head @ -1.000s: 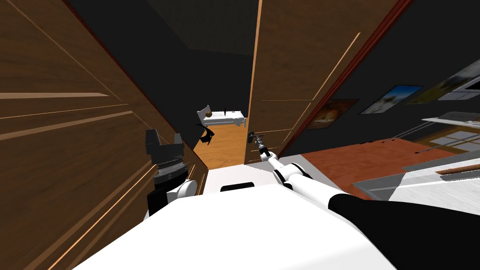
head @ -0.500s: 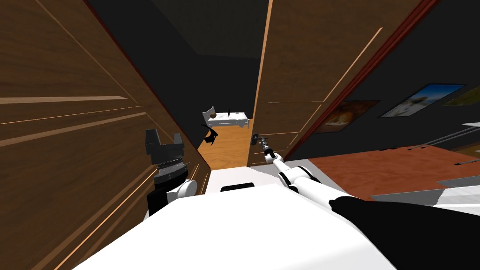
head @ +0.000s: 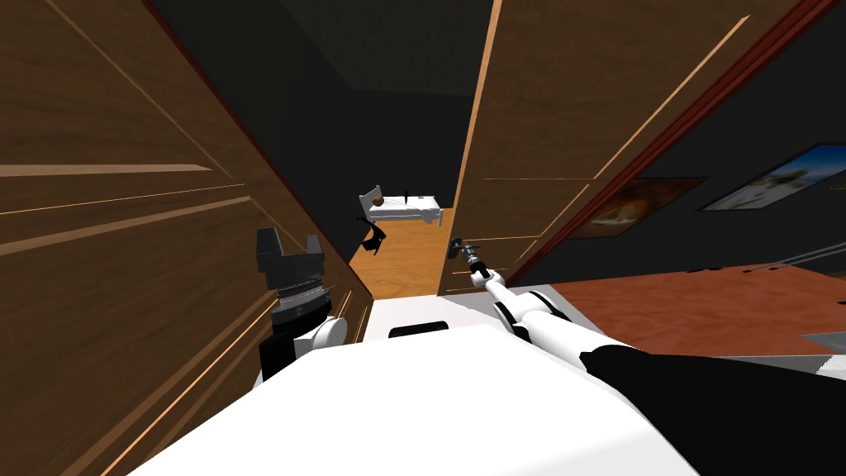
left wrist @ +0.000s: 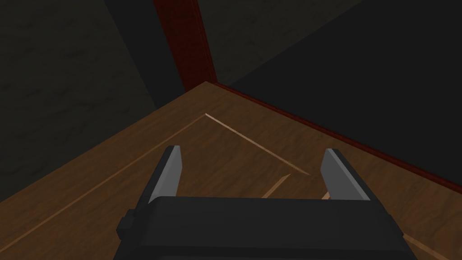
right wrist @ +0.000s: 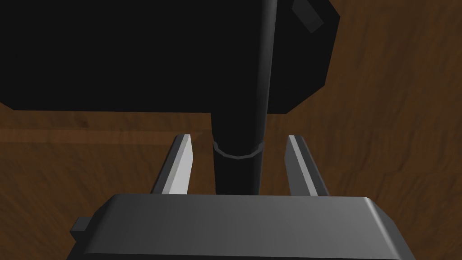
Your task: Pull the door open
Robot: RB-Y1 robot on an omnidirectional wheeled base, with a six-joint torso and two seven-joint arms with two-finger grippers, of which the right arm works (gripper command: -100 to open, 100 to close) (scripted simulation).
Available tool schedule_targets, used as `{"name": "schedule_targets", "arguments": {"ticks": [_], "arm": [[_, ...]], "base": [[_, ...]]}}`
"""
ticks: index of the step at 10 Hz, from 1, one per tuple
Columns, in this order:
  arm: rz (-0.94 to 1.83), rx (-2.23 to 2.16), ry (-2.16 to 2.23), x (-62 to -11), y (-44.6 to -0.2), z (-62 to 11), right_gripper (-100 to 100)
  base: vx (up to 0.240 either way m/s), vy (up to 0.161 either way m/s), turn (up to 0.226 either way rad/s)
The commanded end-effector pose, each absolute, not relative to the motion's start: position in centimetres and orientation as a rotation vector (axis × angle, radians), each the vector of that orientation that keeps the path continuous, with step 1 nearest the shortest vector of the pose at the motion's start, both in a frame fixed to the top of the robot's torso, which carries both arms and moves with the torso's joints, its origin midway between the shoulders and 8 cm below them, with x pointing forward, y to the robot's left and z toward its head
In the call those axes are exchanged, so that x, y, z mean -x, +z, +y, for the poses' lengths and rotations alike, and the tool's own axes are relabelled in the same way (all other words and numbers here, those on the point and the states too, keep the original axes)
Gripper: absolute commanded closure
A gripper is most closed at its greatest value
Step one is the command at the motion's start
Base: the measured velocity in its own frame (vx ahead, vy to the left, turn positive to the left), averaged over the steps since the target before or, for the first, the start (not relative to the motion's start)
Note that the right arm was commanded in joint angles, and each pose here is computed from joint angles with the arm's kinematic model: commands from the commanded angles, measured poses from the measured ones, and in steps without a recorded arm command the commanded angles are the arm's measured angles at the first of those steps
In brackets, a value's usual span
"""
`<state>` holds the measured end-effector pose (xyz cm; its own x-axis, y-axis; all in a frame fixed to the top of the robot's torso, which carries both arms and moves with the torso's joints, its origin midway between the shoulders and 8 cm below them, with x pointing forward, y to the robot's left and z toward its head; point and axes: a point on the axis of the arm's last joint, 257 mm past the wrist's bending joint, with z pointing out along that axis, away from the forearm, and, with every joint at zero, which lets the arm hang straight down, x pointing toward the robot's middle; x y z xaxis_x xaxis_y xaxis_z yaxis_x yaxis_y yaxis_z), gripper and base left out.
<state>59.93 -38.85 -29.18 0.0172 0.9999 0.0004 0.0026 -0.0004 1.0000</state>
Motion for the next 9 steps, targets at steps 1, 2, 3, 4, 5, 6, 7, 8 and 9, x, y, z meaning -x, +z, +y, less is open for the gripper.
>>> {"name": "schedule_targets", "arguments": {"ticks": [1, 2, 3, 4, 5, 6, 7, 8, 9], "arm": [[1.2, -1.219, 1.194, -59.92, -29.23, -38.81, 100], [1.2, -1.219, 1.194, -59.92, -29.23, -38.81, 100], [1.2, -1.219, 1.194, -59.92, -29.23, -38.81, 100], [1.2, -1.219, 1.194, -59.92, -29.23, -38.81, 100], [1.2, -1.219, 1.194, -59.92, -29.23, -38.81, 100], [1.213, -1.21, 1.207, -59.78, -29.28, -38.49, 100], [1.217, -1.207, 1.211, -59.74, -29.26, -38.4, 100], [1.226, -1.199, 1.221, -59.65, -29.23, -38.2, 100], [1.235, -1.192, 1.232, -59.55, -29.21, -37.98, 100]], "base": [[-0.024, -0.005, -0.004], [-0.016, -0.005, 0.009], [-0.008, -0.003, 0.003], [0.0, 0.0, 0.0], [0.0, 0.0, 0.0], [-0.108, -0.065, 0.076], [-0.154, -0.1, 0.106], [-0.184, -0.097, 0.12], [-0.197, -0.112, 0.101]]}}
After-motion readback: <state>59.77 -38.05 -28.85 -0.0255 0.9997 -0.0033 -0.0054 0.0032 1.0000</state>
